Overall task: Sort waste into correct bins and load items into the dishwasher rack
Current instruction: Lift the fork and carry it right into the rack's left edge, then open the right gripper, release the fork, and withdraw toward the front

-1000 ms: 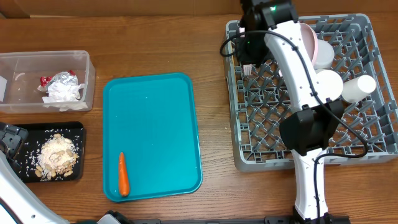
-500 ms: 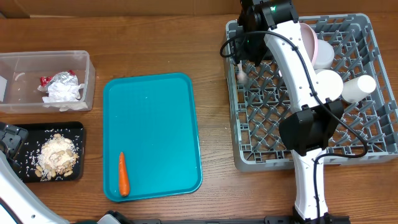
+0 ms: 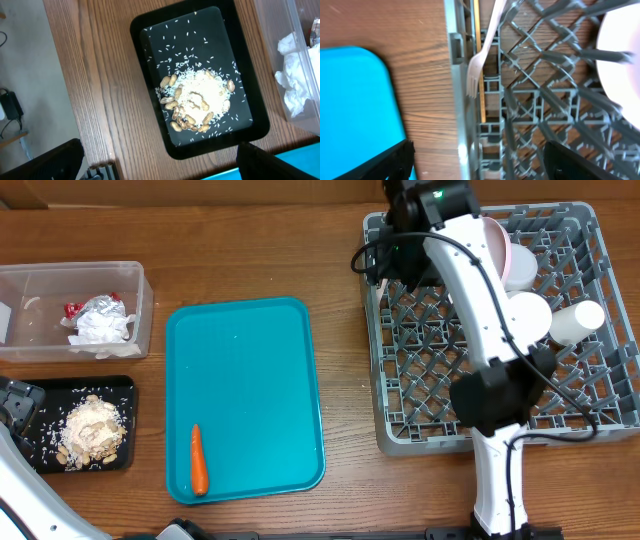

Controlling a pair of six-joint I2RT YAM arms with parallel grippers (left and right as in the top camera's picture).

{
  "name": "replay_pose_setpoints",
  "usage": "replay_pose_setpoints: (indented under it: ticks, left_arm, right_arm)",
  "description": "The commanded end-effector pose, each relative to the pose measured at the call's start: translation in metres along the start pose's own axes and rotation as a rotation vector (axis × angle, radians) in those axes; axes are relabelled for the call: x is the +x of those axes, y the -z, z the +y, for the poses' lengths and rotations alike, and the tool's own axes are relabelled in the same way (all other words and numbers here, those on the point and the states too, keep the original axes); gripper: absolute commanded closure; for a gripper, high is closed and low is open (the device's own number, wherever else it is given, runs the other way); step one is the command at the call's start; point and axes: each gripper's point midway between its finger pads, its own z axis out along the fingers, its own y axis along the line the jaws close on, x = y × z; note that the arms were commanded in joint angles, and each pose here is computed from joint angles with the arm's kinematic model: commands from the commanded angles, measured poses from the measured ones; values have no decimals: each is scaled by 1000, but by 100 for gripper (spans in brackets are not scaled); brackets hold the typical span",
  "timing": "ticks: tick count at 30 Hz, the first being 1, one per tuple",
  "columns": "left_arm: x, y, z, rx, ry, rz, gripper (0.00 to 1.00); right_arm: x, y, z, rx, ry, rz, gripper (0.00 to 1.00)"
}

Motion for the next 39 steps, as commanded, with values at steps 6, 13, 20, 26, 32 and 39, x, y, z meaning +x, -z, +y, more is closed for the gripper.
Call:
replay_pose_setpoints:
  ticks: [6, 13, 20, 26, 32, 39]
  left_arm:
    - [-5, 4, -2, 11, 15, -13, 0]
    - [-5, 4, -2, 11, 15, -13, 0]
    - [-5, 4, -2, 11, 15, -13, 0]
    - [-5, 4, -2, 11, 15, -13, 0]
    - [-5, 4, -2, 11, 15, -13, 0]
    - [-5, 4, -2, 11, 15, -13, 0]
  right_arm:
    - [23, 157, -20, -54, -145, -329, 0]
    - [64, 184, -54, 37, -253, -374, 0]
    - [130, 160, -100, 209, -351, -296, 0]
    - [168, 133, -103, 200, -382, -182, 0]
    - [177, 120, -68, 20, -378, -62, 0]
    - [176, 120, -66, 12, -378, -65, 0]
